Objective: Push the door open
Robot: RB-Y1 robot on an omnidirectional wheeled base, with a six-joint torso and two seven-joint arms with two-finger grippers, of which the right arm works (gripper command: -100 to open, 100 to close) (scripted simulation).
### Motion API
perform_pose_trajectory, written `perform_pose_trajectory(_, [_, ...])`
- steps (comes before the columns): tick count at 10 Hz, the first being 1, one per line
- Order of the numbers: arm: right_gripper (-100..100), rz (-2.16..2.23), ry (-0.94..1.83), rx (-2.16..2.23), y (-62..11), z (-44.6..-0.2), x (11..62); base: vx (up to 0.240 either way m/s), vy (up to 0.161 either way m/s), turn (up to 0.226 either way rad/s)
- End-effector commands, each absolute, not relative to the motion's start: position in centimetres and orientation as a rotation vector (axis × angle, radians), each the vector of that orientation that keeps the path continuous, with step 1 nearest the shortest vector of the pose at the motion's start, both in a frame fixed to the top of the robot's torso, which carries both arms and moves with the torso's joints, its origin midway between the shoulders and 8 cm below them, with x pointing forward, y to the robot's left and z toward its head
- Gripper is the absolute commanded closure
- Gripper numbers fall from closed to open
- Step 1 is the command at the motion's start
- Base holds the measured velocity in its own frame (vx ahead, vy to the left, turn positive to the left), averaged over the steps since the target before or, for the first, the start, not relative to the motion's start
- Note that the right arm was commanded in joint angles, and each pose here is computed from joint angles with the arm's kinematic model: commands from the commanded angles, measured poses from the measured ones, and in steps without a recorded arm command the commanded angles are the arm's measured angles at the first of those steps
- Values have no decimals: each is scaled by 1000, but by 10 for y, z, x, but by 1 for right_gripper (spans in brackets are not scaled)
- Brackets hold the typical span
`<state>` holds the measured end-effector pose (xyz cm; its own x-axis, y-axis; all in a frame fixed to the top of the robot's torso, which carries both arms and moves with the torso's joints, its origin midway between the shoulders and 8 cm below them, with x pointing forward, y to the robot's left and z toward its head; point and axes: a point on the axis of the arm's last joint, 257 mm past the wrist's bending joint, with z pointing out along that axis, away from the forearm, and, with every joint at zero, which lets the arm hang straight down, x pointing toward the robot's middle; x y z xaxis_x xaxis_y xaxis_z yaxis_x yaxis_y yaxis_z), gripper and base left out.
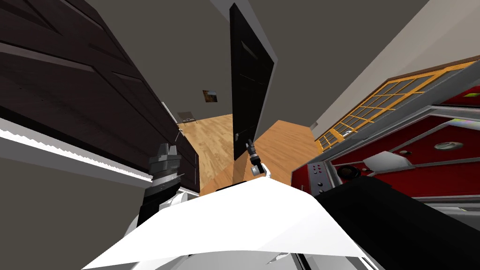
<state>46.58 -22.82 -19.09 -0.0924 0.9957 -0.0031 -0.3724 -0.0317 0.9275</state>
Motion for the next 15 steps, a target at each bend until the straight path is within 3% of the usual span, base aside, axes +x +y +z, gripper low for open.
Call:
perform_pose_trajectory(1, [-100,1440,1002,896,-226,-204,468,33,-63,72])
perform_pose_trajectory(15, [-100,1435,1193,950,-200,-293,486,60,-73,70])
